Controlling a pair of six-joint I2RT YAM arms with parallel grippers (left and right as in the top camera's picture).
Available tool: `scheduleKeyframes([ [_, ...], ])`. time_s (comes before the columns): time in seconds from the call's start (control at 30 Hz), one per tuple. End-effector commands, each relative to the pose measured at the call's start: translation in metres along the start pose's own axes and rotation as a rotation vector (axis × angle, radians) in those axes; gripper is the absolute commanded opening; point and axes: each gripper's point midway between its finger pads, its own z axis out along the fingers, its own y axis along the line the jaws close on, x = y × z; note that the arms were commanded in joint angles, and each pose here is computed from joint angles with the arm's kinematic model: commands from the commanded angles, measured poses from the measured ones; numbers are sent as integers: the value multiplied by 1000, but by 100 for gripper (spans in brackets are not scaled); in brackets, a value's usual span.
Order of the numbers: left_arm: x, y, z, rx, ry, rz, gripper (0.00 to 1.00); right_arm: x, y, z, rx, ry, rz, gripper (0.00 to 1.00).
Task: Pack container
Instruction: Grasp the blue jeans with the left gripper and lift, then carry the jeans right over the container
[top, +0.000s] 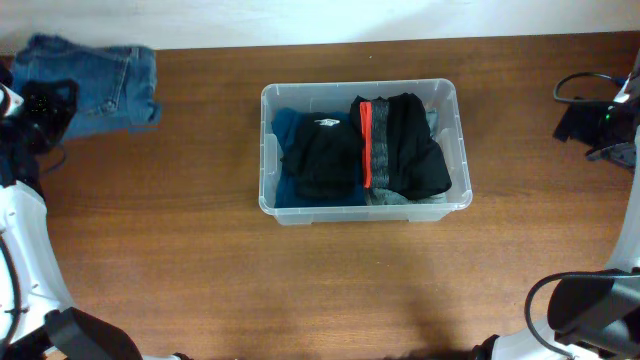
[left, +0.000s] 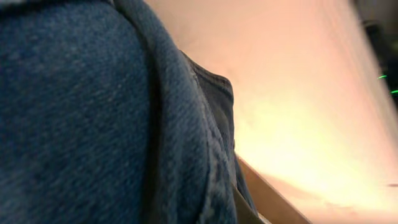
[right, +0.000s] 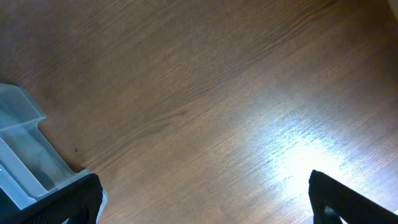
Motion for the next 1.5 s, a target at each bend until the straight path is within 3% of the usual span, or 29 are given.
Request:
scheduleKeyframes([
  [0.0, -30, -72, -36, 199, -87, 95, 1, 0, -3, 2, 14, 2, 14, 98],
  [0.27, -49, -146, -60, 502, -164, 193, 1, 0, -3, 2, 14, 2, 14, 99],
  [0.57, -30, -220, -69, 707, -211, 284, 1, 0, -3, 2, 14, 2, 14, 98],
  [1.1, 73, -334, -67, 972, -110, 334, 1, 0, -3, 2, 14, 2, 14, 98],
  [1.27, 122, -365, -66, 1081, -23, 347, 1, 0, -3, 2, 14, 2, 14, 98],
  [1.47, 207, -389, -53, 1185, 180, 379, 1, 0, -3, 2, 14, 2, 14, 98],
])
